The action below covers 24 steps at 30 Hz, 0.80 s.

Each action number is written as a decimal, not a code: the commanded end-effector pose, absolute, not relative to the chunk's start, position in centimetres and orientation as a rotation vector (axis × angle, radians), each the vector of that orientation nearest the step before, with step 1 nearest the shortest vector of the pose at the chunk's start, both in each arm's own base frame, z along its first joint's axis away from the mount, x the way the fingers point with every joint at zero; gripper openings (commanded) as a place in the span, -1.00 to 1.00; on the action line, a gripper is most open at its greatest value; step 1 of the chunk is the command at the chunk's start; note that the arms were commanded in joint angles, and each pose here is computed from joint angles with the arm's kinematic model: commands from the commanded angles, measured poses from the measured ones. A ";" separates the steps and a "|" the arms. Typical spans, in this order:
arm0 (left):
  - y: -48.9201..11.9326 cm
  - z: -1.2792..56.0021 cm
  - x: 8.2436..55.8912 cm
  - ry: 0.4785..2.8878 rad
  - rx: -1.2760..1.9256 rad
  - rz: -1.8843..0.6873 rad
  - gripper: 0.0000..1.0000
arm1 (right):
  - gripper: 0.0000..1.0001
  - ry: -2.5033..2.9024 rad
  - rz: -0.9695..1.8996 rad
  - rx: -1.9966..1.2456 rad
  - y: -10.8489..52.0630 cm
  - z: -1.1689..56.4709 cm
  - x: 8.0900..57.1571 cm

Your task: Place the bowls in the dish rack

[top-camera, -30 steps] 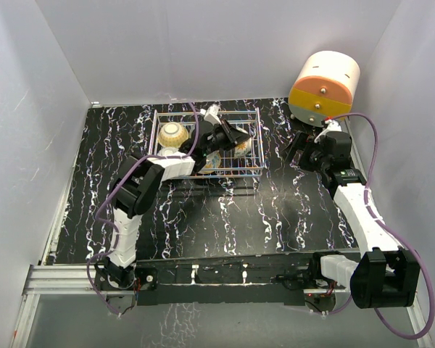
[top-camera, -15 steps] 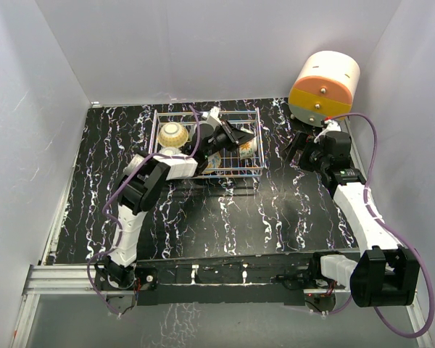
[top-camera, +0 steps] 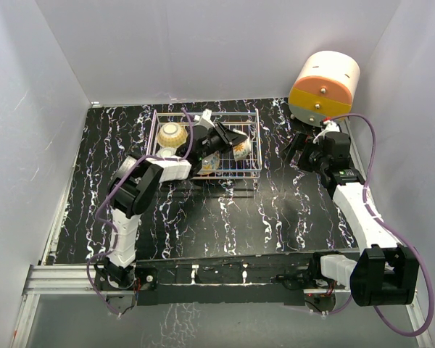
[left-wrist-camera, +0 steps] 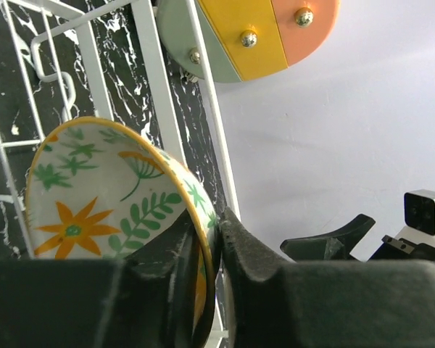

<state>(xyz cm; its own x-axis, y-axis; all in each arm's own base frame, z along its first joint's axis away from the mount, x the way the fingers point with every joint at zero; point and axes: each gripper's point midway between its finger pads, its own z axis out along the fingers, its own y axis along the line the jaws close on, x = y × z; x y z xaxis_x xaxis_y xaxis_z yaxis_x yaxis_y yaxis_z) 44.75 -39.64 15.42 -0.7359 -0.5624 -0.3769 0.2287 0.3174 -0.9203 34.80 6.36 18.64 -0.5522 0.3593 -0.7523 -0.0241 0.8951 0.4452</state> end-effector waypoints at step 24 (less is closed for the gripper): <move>-32.3 12.2 44.3 2.144 -0.281 -0.935 0.13 | 1.00 2.076 0.507 0.217 6.2 18.6 35.8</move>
